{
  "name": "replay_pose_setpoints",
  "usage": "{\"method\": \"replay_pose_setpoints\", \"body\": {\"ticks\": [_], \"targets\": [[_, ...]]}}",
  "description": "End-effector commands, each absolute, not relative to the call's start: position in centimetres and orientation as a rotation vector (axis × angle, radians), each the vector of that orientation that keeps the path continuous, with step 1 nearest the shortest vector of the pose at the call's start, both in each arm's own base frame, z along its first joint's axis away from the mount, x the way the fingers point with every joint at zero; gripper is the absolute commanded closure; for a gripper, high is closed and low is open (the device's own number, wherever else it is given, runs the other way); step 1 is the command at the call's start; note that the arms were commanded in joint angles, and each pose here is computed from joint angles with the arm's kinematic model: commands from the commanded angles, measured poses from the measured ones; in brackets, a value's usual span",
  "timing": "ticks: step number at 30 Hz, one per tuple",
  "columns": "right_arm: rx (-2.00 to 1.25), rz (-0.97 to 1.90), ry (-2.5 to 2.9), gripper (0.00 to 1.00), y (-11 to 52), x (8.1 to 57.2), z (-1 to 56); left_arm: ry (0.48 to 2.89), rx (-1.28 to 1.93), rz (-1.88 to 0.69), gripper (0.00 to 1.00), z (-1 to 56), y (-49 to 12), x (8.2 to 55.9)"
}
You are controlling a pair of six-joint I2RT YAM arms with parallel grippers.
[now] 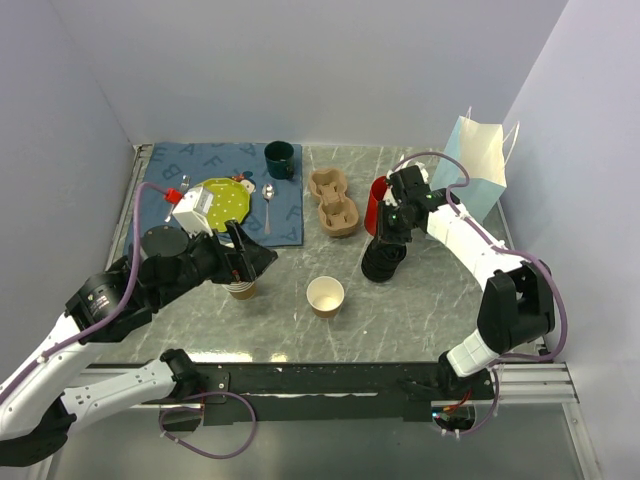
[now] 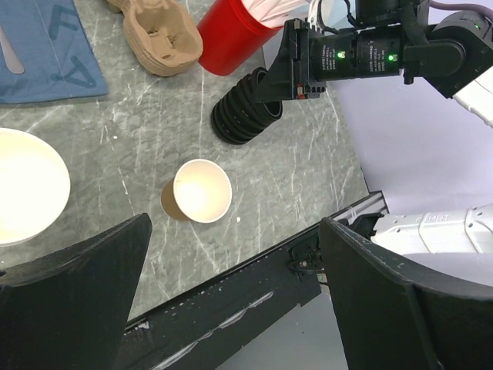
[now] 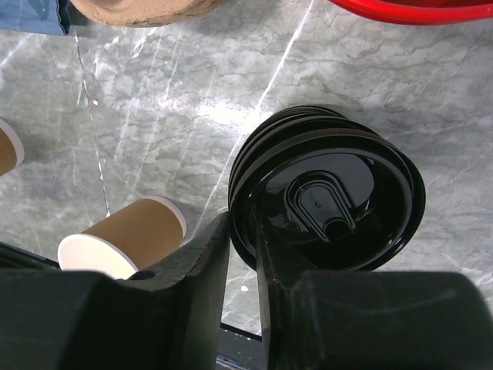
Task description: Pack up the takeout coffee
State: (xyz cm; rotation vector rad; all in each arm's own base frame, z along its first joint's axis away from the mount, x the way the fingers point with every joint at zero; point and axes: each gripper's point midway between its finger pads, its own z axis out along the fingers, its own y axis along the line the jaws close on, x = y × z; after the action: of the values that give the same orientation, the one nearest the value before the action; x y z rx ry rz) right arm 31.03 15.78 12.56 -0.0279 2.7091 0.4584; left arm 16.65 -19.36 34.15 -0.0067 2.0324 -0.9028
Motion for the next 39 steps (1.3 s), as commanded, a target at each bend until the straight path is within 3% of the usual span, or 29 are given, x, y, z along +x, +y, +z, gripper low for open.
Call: {"method": "replay_pose_setpoints", "body": {"ticks": [1, 3, 7, 21, 23, 24, 28, 39], "targets": [[-0.055, 0.49, 2.616, 0.67, 16.3, 31.7, 15.3, 2.008, 0.024, -0.924, 0.03, 34.6, -19.9, 16.7], [-0.054, 0.487, 2.618, 0.67, 16.3, 31.5, 15.3, 2.008, 0.024, -0.924, 0.03, 34.5, -19.9, 16.7], [-0.063, 0.488, 2.614, 0.76, 16.2, 31.3, 15.3, 2.005, 0.03, -0.929, 0.03, 34.5, -20.0, 16.7], [-0.069, 0.468, 2.6, 0.82, 16.0, 31.5, 16.0, 2.012, 0.03, -0.908, 0.03, 34.0, -19.7, 16.7], [-0.063, 0.453, 2.606, 0.79, 15.7, 31.5, 16.0, 2.011, 0.03, -0.909, 0.03, 34.0, -19.6, 16.7], [-0.052, 0.446, 2.611, 0.7, 15.7, 31.5, 15.9, 2.013, 0.032, -0.91, 0.03, 33.9, -19.7, 16.6], [-0.034, 0.423, 2.616, 0.59, 15.5, 31.8, 15.6, 2.01, 0.034, -0.911, 0.03, 34.0, -19.7, 16.6], [-0.031, 0.42, 2.613, 0.57, 16.2, 33.2, 15.6, 2.014, 0.03, -0.907, 0.03, 34.0, -19.7, 16.7]]}}
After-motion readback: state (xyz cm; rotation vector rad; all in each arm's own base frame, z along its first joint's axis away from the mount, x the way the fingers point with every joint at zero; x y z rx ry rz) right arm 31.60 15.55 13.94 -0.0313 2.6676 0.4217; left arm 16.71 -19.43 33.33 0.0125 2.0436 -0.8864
